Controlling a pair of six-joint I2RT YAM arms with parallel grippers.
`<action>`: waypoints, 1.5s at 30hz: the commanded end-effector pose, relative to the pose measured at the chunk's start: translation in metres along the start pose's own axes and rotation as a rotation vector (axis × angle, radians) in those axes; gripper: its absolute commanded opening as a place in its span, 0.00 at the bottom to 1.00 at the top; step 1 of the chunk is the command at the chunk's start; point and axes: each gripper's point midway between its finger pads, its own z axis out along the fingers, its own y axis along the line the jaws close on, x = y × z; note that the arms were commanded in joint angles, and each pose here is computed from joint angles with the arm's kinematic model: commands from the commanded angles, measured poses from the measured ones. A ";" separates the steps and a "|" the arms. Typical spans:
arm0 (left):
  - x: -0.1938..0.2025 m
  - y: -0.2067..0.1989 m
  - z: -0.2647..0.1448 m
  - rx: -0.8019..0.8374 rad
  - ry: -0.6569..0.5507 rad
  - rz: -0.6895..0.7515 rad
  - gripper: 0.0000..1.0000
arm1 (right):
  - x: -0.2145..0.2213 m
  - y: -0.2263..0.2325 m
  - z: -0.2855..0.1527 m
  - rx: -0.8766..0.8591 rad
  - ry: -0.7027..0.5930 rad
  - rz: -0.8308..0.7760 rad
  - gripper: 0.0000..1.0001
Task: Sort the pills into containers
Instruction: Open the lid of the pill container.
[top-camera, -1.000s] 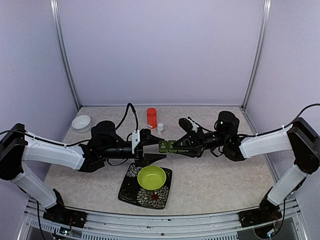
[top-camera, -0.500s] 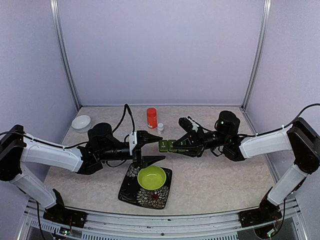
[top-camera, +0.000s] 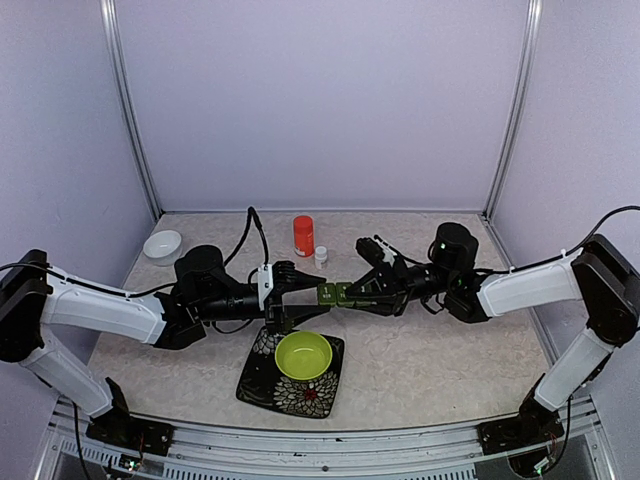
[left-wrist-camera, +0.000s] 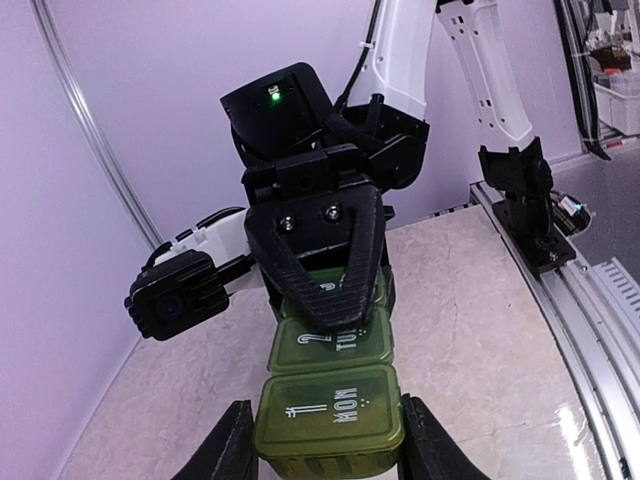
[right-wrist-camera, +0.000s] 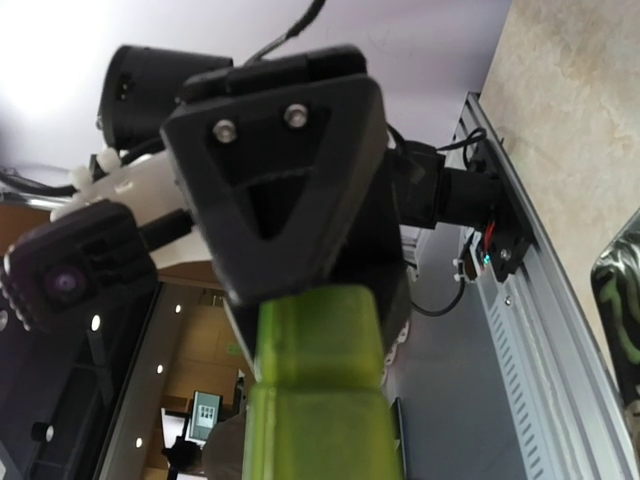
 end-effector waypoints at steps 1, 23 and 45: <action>-0.005 -0.009 0.003 0.053 -0.009 0.029 0.40 | -0.005 0.000 -0.001 -0.008 -0.002 -0.020 0.00; 0.007 -0.009 0.007 0.062 0.045 0.043 0.53 | -0.004 0.007 -0.002 -0.013 0.011 -0.028 0.00; 0.014 -0.009 0.014 0.002 0.114 0.179 0.36 | -0.005 0.011 -0.001 -0.032 0.013 -0.016 0.00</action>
